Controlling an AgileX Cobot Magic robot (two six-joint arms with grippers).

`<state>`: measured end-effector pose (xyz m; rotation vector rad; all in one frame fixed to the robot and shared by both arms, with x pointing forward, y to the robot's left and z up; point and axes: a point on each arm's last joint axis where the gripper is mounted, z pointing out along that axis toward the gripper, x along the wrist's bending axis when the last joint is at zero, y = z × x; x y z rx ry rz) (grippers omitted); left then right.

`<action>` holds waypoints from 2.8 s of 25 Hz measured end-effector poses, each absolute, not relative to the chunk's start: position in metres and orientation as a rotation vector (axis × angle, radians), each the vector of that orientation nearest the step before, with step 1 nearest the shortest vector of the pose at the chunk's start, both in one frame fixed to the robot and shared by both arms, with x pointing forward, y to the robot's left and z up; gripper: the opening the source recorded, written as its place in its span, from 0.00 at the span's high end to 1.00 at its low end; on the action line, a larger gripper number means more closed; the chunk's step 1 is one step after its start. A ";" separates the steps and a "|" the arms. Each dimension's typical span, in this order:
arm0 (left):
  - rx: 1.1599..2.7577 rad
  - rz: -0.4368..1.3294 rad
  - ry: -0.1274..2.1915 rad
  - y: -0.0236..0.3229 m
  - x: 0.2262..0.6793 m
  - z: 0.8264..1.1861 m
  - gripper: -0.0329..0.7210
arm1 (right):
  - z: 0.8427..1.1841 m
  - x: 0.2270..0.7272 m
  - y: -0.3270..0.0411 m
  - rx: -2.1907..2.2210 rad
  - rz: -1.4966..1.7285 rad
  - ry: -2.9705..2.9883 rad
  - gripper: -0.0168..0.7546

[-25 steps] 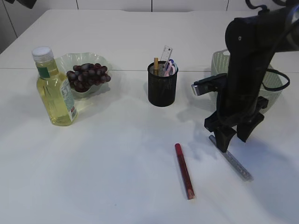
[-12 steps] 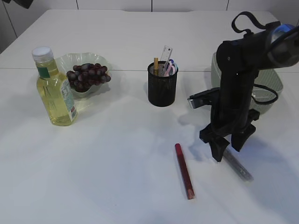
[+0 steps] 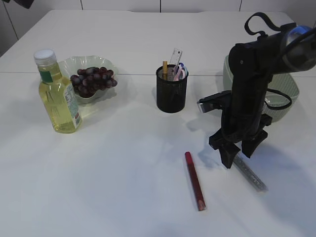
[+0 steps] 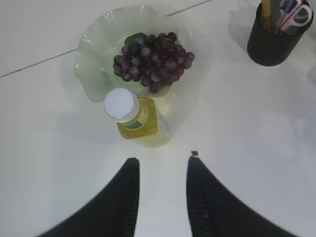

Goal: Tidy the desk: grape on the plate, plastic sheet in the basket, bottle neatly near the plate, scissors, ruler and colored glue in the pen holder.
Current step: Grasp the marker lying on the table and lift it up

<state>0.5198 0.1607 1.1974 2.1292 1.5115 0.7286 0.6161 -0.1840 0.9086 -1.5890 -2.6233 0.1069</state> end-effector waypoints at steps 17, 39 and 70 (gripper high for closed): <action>2.132 0.733 1.514 0.161 0.520 1.197 0.64 | 0.898 0.615 -0.184 -1.575 0.148 -2.592 0.36; 2.136 0.742 1.518 0.162 0.520 1.197 0.64 | 0.898 0.615 -0.184 -1.574 0.152 -2.590 0.63; 2.149 0.736 1.533 0.163 0.519 1.196 0.64 | 0.909 0.628 -0.180 -1.609 0.074 -2.627 0.78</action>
